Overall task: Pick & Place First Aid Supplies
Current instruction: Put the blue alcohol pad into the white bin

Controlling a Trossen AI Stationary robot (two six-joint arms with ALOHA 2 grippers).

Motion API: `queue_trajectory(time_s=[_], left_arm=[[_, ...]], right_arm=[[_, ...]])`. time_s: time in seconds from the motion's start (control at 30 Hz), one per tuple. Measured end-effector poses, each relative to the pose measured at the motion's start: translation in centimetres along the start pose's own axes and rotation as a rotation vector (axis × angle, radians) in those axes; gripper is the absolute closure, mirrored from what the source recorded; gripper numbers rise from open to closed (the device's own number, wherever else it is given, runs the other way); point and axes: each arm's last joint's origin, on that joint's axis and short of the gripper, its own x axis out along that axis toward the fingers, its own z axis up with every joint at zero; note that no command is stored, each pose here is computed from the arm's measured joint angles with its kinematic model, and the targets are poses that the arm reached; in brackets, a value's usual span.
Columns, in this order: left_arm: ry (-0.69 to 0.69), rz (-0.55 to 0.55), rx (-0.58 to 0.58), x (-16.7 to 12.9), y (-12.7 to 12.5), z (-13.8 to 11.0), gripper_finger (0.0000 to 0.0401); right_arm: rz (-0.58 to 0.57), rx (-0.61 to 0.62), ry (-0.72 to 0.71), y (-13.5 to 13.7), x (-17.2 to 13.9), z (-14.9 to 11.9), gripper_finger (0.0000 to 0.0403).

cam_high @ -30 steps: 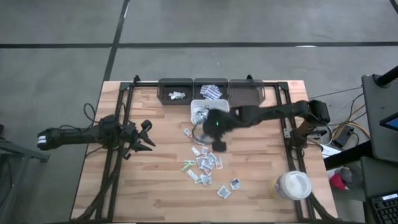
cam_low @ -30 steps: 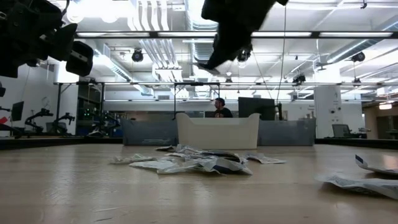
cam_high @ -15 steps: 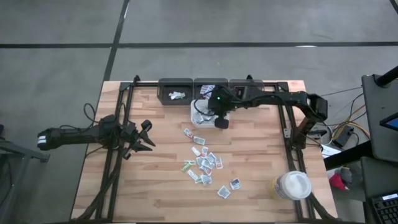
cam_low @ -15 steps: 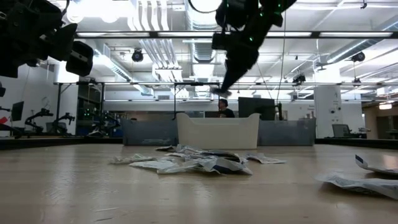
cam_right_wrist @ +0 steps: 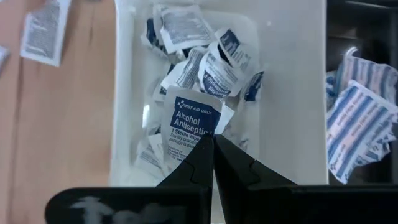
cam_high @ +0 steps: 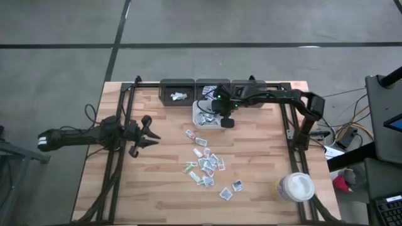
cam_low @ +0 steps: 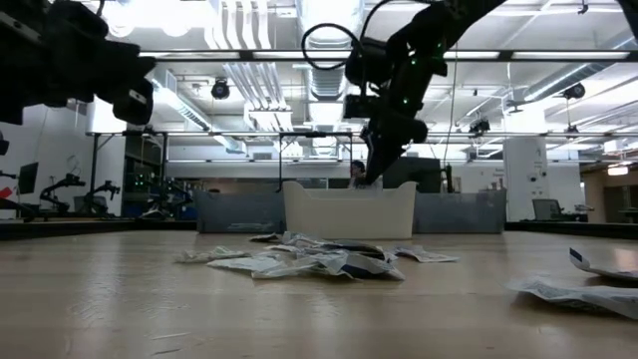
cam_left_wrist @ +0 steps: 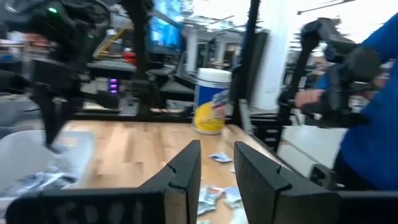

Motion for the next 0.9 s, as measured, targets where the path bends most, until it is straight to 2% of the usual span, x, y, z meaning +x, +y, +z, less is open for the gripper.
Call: queue_trajectory(time_s=[0.17, 0.47, 0.77, 0.9], left_arm=[[0.008, 0.053, 0.002, 0.0, 0.2, -0.1, 0.0307], [0.017, 0.055, 0.005, 0.0, 0.2, -0.2, 0.0307], [0.019, 0.055, 0.003, 0.0, 0.2, -0.2, 0.0307], [0.024, 0.055, 0.0, 0.0, 0.2, -0.3, 0.0307]], right_arm=[[0.007, -0.065, 0.018, -0.1, 1.0, -0.1, 0.0394], [0.001, -0.112, 0.006, -0.2, 1.4, 0.1, 0.039], [-0.021, -0.108, -0.005, -0.3, 1.4, 0.2, 0.0315], [-0.02, -0.101, -0.022, 0.5, 0.8, 0.7, 0.0288]])
